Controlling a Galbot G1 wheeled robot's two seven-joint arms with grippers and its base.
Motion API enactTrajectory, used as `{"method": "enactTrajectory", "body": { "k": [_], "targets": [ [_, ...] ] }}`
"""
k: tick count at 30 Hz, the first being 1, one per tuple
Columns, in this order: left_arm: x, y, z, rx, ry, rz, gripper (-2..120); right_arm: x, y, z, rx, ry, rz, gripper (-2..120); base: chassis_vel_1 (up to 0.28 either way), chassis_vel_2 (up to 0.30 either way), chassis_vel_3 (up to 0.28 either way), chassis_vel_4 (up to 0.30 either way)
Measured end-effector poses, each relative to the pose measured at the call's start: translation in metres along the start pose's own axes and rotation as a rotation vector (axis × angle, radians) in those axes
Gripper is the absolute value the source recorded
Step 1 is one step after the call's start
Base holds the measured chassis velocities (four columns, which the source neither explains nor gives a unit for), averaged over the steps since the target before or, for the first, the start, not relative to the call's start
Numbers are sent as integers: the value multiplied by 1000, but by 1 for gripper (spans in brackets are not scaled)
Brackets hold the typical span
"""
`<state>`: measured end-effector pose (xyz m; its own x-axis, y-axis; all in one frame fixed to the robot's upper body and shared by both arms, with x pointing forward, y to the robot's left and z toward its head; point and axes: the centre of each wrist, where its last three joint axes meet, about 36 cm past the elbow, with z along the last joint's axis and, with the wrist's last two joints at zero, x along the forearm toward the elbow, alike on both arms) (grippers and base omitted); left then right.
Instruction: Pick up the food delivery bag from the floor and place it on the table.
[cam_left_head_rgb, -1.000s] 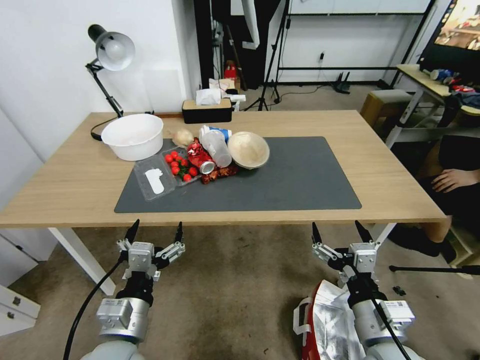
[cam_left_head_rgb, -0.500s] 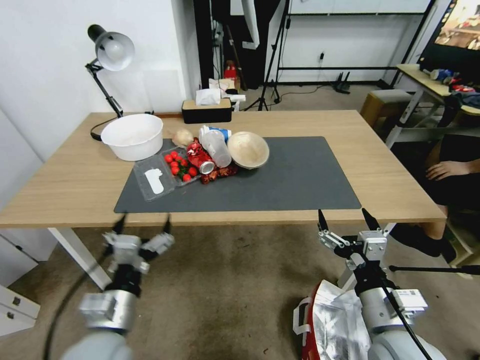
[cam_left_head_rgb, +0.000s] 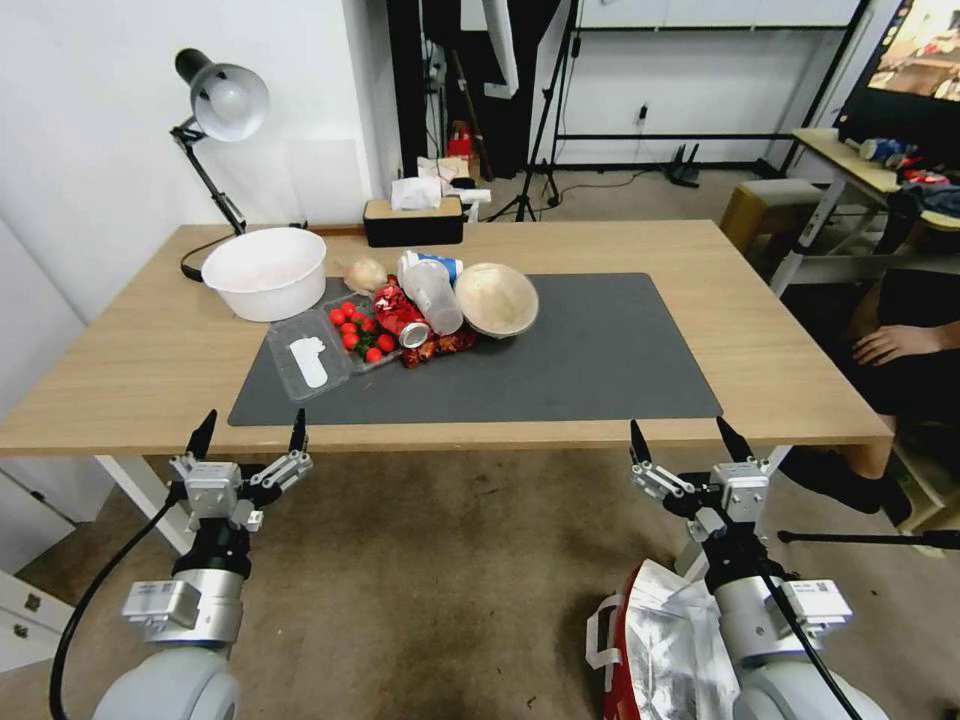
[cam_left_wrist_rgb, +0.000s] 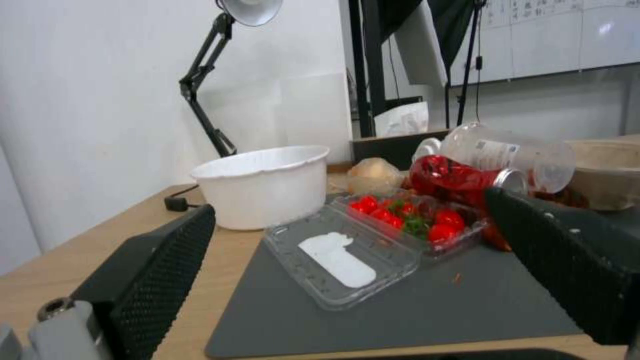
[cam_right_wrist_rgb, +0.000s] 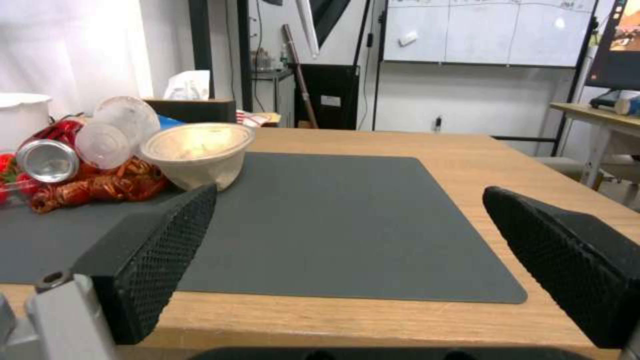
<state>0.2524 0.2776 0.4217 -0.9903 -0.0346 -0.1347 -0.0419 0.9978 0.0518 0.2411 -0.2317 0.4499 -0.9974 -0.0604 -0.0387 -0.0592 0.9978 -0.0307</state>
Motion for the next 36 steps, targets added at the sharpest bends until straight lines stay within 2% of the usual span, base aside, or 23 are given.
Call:
{"method": "enactTrajectory", "body": {
  "k": [36],
  "targets": [
    [5, -10, 2, 5, 9, 21, 100, 0, 0, 2, -2, -14, 1, 100, 0, 0, 0, 0]
  ]
}}
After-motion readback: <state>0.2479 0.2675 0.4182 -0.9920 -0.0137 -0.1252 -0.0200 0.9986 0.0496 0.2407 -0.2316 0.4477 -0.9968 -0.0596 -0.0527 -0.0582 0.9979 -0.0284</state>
